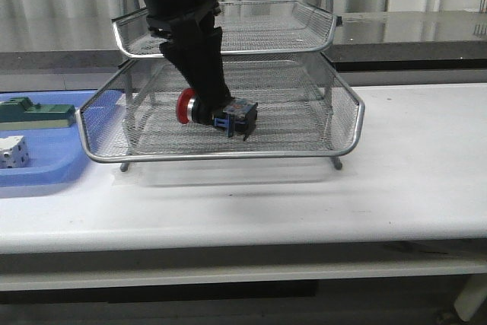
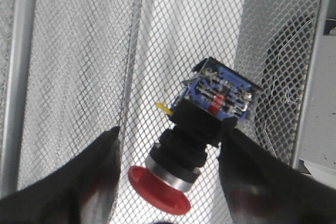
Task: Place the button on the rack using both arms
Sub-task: 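Carry the red button with the left gripper into the pulled-out tier, then open the left gripper to release the button and withdraw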
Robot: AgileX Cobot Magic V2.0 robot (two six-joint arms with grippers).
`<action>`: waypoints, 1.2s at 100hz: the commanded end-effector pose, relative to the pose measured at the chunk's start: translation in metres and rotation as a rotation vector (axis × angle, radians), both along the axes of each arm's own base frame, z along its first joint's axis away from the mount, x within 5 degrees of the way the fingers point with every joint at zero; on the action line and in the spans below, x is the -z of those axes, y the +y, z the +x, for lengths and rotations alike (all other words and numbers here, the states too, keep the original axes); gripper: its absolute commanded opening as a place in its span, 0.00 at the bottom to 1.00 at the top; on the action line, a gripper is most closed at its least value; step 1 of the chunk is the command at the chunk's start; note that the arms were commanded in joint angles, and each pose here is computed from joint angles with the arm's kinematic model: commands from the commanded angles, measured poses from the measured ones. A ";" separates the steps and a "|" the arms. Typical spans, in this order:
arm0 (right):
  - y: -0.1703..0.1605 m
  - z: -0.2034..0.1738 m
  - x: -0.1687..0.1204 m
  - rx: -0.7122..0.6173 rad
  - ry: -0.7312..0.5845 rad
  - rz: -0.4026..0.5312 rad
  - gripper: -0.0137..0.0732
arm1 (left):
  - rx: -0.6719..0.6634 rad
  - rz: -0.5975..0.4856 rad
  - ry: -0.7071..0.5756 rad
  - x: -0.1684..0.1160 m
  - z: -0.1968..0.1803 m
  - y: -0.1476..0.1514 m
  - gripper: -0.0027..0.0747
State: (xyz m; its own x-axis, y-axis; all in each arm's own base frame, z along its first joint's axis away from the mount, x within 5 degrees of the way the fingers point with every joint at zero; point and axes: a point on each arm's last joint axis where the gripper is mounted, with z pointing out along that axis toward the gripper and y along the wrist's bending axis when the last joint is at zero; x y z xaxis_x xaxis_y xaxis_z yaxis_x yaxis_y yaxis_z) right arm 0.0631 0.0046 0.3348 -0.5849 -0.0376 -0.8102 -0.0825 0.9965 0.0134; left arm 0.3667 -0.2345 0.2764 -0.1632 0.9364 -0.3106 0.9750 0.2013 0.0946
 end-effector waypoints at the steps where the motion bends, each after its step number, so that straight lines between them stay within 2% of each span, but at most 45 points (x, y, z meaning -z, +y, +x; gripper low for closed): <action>1: -0.001 0.002 -0.014 0.002 -0.091 -0.003 0.08 | -0.002 -0.071 -0.066 -0.038 -0.009 0.000 0.56; 12: -0.001 0.002 -0.014 0.002 -0.091 -0.003 0.08 | -0.002 -0.088 -0.053 -0.051 -0.013 0.000 0.56; 37: -0.001 0.002 -0.014 0.002 -0.091 -0.003 0.08 | -0.180 -0.166 -0.069 -0.087 -0.027 0.010 0.56; 61: -0.001 0.002 -0.014 0.002 -0.091 -0.003 0.08 | -0.335 -0.159 -0.181 -0.124 -0.040 0.038 0.56; 76: -0.001 0.002 -0.014 0.002 -0.091 -0.003 0.08 | -0.476 -0.215 -0.203 -0.146 -0.045 0.069 0.56; 106: -0.001 0.002 -0.014 0.002 -0.091 -0.003 0.08 | -0.729 -0.251 -0.245 -0.164 -0.058 0.152 0.56; 120: -0.001 0.002 -0.014 0.002 -0.091 -0.003 0.08 | -0.837 -0.326 -0.284 -0.171 -0.072 0.185 0.56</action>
State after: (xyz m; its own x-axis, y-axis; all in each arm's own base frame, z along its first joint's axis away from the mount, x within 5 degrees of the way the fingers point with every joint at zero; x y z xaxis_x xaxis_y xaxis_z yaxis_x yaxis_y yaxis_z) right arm 0.0631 0.0046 0.3348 -0.5849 -0.0376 -0.8102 -0.0825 0.9965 0.0134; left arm 0.3164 -0.0665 0.4205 -0.6686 0.5003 -0.5501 0.5191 0.8437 0.1364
